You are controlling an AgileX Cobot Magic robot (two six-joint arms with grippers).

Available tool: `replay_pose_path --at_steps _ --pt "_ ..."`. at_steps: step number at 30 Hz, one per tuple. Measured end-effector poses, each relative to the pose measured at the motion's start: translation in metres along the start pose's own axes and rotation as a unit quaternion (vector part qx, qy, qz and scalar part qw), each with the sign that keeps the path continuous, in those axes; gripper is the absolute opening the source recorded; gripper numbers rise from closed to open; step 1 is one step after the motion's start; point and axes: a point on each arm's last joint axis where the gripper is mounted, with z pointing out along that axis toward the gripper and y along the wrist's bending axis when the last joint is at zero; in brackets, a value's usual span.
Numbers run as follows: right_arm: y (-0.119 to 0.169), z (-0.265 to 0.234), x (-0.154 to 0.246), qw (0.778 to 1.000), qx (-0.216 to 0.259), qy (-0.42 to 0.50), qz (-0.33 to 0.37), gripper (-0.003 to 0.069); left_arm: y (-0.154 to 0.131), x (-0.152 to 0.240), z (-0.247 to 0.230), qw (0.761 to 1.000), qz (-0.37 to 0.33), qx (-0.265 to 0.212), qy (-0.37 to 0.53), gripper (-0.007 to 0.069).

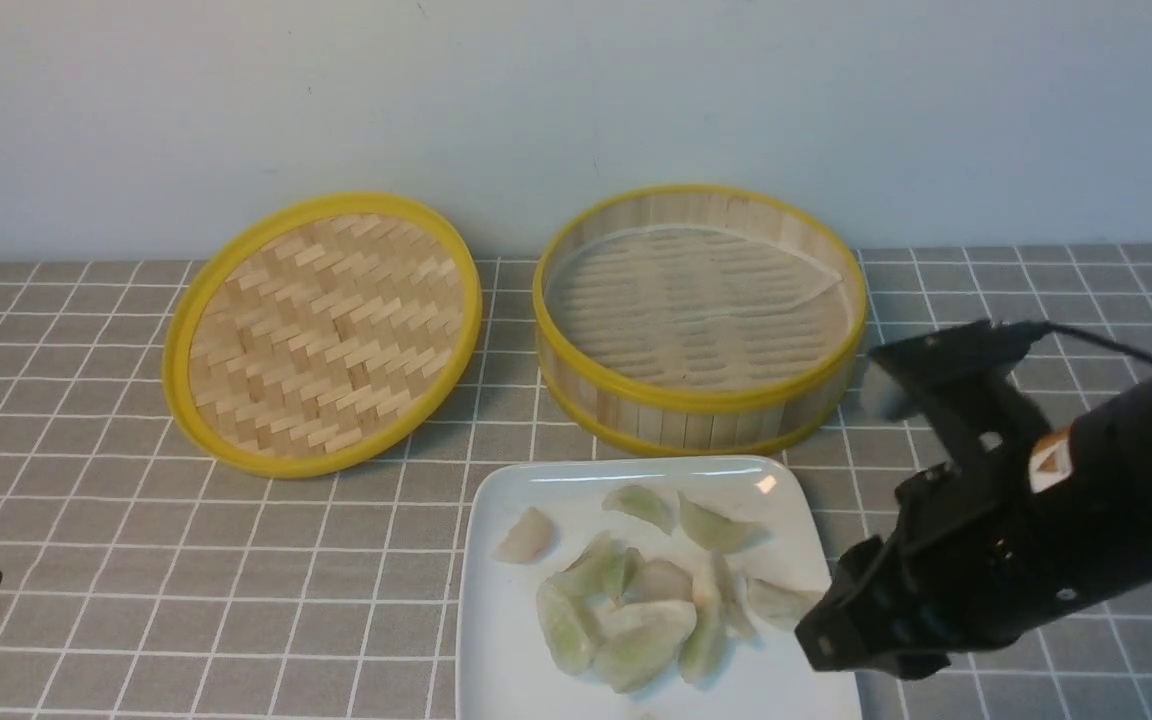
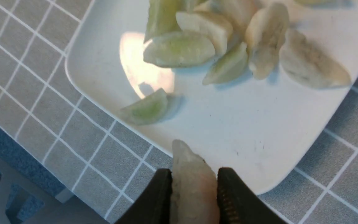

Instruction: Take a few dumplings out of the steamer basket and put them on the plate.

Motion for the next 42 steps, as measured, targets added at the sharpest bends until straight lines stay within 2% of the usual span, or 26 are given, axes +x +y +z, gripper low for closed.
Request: replay_pose_path --at_steps 5,7,10,11,12,14,16,19,21,28,31,33,36,38,39,41,42 --pt "-0.014 0.048 -0.006 0.999 0.007 0.047 0.025 0.0174 0.000 0.000 0.000 1.000 0.001 0.000 0.000 -0.0005" --pt "-0.017 0.062 -0.005 0.997 0.006 0.069 0.039 0.0202 0.000 0.000 0.000 1.000 0.001 0.000 0.000 -0.0005" --pt "-0.020 0.076 -0.004 0.994 -0.002 0.088 0.061 0.0311 0.000 0.000 0.000 1.000 0.001 0.000 0.000 -0.0005" --pt "-0.019 0.079 -0.005 0.994 -0.007 0.088 0.069 0.0374 0.000 0.000 0.000 1.000 0.001 0.000 0.000 -0.0005" --pt "-0.019 0.079 -0.005 0.994 -0.007 0.087 0.071 0.0384 0.000 0.000 0.000 1.000 0.001 0.000 0.000 -0.0005" --pt "-0.017 0.078 -0.009 0.994 -0.014 0.082 0.076 0.0508 0.000 0.000 0.000 1.000 0.001 0.000 0.000 -0.0005" --pt "-0.014 0.072 -0.017 0.995 -0.018 0.083 0.061 0.0591 0.000 0.000 0.000 1.000 0.001 0.001 0.000 -0.0005" --pt "-0.007 0.057 -0.025 0.995 -0.025 0.092 0.040 0.0604 0.000 0.000 0.000 1.000 0.000 0.002 0.000 -0.0005" --pt "-0.001 0.041 -0.028 0.995 -0.030 0.092 0.024 0.0581 -0.001 0.000 0.000 1.000 0.000 0.003 -0.002 -0.0005" --pt "0.027 -0.071 -0.011 0.999 -0.023 -0.026 -0.023 0.0242 0.001 -0.016 -0.001 0.996 0.001 -0.004 -0.086 -0.0005" --pt "0.037 -0.134 0.019 0.989 -0.006 -0.138 -0.049 0.0067 0.002 -0.023 -0.003 0.992 0.002 -0.009 -0.130 -0.0005" --pt "0.039 -0.165 0.038 0.977 0.009 -0.201 -0.065 0.0024 0.002 -0.026 -0.004 0.989 0.004 -0.011 -0.146 -0.0005" --pt "0.039 -0.210 0.080 0.933 0.032 -0.346 -0.088 -0.0007 0.002 -0.031 -0.005 0.985 0.004 -0.013 -0.171 -0.0005" --pt "0.037 -0.228 0.112 0.890 0.030 -0.445 -0.091 -0.0012 0.003 -0.035 -0.007 0.981 0.004 -0.016 -0.195 -0.0005" --pt "0.036 -0.233 0.123 0.881 0.018 -0.462 -0.096 -0.0012 0.003 -0.035 -0.007 0.981 0.004 -0.016 -0.195 -0.0005" --pt "0.032 -0.235 0.149 0.838 0.019 -0.536 -0.096 -0.0013 0.003 -0.039 -0.009 0.975 0.004 -0.019 -0.222 -0.0005" --pt "0.027 -0.231 0.167 0.818 -0.009 -0.564 -0.115 -0.0013 0.003 -0.042 -0.010 0.972 0.004 -0.021 -0.236 -0.0005"
